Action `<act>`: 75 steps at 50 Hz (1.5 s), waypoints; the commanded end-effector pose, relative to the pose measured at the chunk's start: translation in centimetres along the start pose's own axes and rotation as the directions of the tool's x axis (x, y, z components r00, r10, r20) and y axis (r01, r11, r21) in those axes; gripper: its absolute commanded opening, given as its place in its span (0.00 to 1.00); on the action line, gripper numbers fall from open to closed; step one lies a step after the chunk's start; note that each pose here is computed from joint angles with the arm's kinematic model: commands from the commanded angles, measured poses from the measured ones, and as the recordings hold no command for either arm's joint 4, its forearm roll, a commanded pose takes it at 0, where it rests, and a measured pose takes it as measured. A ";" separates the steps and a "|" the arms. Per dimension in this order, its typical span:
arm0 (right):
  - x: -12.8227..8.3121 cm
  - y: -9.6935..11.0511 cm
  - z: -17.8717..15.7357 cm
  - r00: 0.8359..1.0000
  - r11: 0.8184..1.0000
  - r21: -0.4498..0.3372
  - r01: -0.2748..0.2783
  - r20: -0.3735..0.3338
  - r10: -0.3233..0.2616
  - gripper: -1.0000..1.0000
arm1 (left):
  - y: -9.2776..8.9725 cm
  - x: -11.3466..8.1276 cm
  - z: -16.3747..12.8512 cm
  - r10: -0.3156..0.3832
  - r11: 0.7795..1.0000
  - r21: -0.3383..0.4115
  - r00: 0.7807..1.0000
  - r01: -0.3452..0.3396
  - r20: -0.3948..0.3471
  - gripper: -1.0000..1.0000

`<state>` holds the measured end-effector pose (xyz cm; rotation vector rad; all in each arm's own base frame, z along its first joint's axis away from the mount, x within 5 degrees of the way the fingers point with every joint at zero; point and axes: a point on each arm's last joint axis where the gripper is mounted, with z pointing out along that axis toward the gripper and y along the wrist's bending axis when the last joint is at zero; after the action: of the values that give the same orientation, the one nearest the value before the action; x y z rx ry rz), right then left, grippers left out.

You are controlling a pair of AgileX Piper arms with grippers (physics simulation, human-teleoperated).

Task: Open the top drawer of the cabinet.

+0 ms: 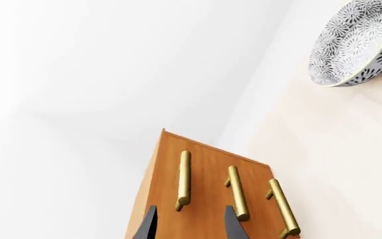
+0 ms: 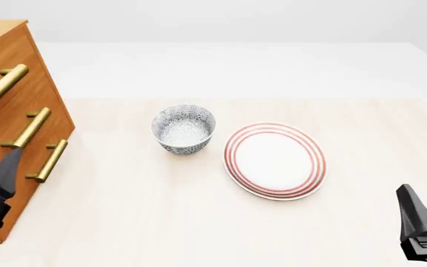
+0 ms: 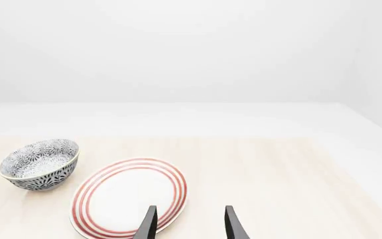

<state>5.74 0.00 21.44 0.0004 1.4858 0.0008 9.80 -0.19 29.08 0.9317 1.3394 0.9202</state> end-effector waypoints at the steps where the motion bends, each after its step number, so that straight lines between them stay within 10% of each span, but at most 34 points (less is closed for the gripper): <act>1: 0.0 0.0 0.0 1.000 1.000 0.000 0.000 0.000 0.000 1.00 | -0.6 0.6 1.4 0.088 0.996 -0.003 0.996 -0.088 -0.028 1.00; 75: 0.0 0.0 0.0 1.000 1.000 0.000 0.000 0.000 0.000 1.00 | 0.1 2.6 8.5 0.171 0.985 -0.013 0.976 -0.174 -0.131 1.00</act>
<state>5.74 0.00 21.44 0.0004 1.4857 0.0009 17.24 1.77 28.64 0.9911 1.3570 1.1360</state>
